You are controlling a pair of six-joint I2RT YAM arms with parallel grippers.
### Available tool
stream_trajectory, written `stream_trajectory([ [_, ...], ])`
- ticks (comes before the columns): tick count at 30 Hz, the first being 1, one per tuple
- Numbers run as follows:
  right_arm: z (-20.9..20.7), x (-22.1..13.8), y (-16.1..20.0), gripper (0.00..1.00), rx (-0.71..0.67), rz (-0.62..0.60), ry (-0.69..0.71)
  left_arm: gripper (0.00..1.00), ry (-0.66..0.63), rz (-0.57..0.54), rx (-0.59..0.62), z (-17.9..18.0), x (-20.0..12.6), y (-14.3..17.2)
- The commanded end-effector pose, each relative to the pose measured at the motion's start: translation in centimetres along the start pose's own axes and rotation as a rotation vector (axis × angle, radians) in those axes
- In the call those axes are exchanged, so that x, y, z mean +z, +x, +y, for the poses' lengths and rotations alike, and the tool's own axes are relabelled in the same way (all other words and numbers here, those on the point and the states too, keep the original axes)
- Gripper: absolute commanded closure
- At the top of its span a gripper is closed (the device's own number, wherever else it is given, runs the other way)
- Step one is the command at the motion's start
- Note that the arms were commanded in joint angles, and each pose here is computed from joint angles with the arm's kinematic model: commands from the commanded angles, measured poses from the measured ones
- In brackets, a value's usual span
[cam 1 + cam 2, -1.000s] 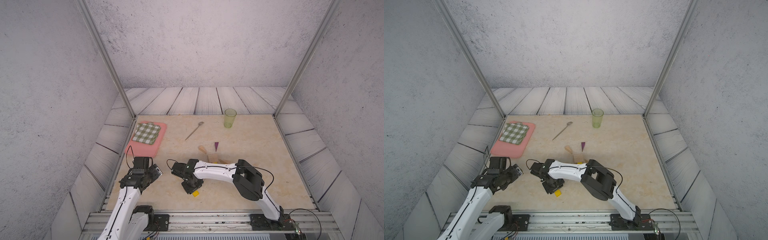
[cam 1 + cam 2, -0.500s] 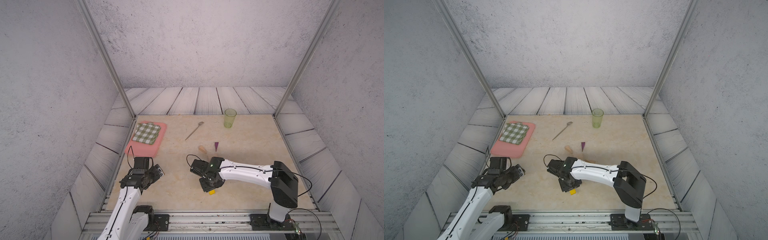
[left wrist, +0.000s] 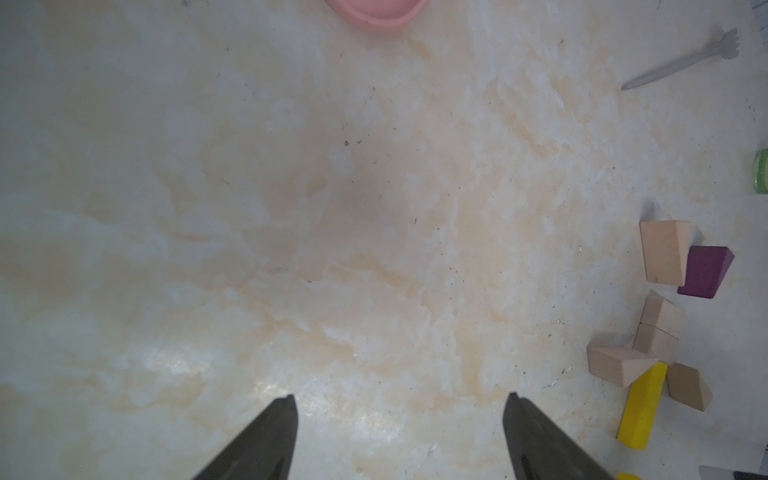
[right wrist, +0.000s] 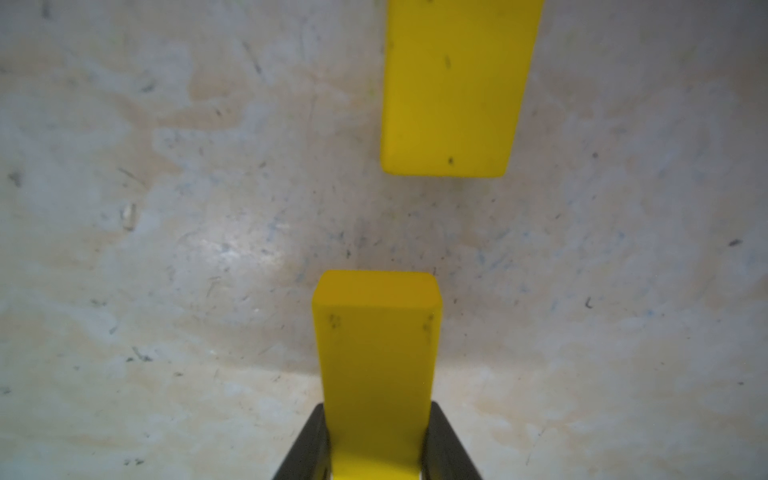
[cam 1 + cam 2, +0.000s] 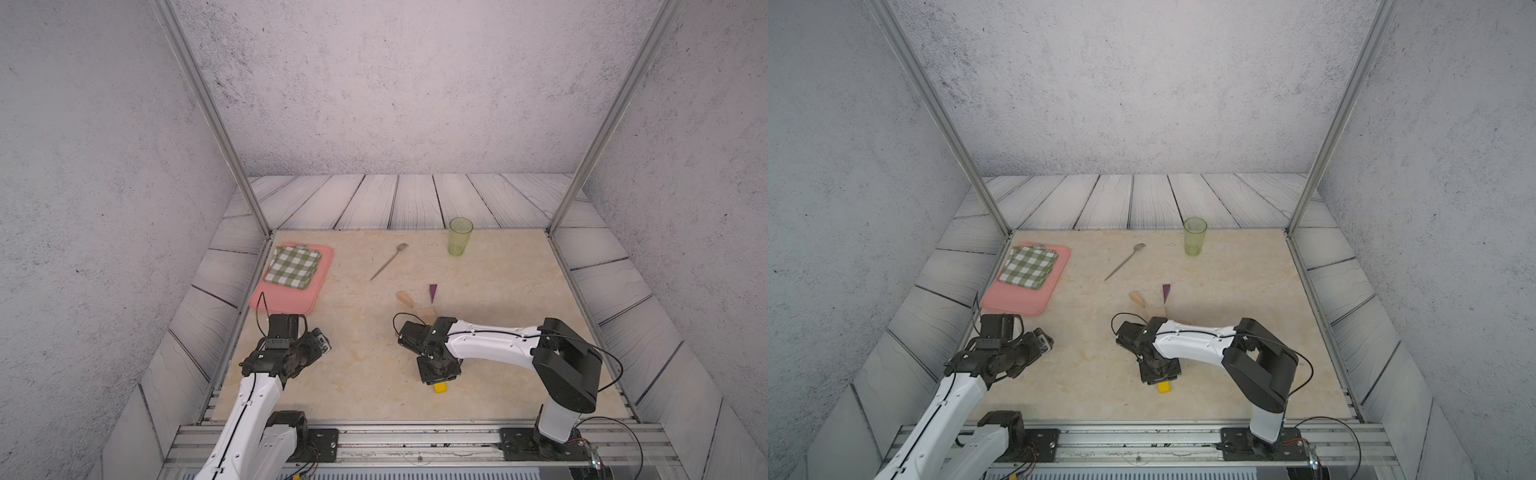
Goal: Assemble a small pinwheel with building blocks
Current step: Assemble the building block at the center of the board.
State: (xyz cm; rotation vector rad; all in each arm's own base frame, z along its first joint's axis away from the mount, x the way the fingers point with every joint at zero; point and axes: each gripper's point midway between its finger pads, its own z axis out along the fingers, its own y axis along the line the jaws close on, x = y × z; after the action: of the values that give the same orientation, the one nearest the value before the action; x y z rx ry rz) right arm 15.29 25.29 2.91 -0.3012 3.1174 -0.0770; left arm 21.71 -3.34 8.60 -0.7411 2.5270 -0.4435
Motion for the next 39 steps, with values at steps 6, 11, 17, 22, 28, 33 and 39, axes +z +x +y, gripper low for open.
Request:
stream_trajectory([
  [6, -0.5, 0.2, -0.4, 0.63, 0.05, -0.008, -0.019, 0.16, 0.013, 0.008, 0.012, -0.1, 0.4, 0.2],
  [11, -0.5, 0.5, -0.9, 0.62, 0.066, -0.006, -0.029, 0.16, 0.014, 0.009, 0.012, -0.1, 0.4, 0.2],
  [17, -0.8, 1.0, -1.1, 0.62, 0.085, 0.004, -0.034, 0.15, 0.015, 0.009, 0.012, -0.1, 0.4, 0.3],
  [22, -1.0, 1.3, -1.1, 0.62, 0.091, 0.009, -0.026, 0.15, 0.017, 0.008, 0.013, -0.1, 0.4, 0.2],
  [28, -1.1, 1.5, -1.2, 0.63, 0.093, 0.011, -0.019, 0.15, 0.016, 0.009, 0.013, -0.1, 0.4, 0.2],
  [33, -1.3, 1.5, -1.2, 0.63, 0.097, 0.009, -0.008, 0.15, 0.017, 0.01, 0.013, -0.1, 0.4, 0.3],
  [39, -1.6, 1.4, -1.3, 0.63, 0.096, 0.004, 0.01, 0.15, 0.018, 0.009, 0.013, -0.1, 0.4, 0.3],
])
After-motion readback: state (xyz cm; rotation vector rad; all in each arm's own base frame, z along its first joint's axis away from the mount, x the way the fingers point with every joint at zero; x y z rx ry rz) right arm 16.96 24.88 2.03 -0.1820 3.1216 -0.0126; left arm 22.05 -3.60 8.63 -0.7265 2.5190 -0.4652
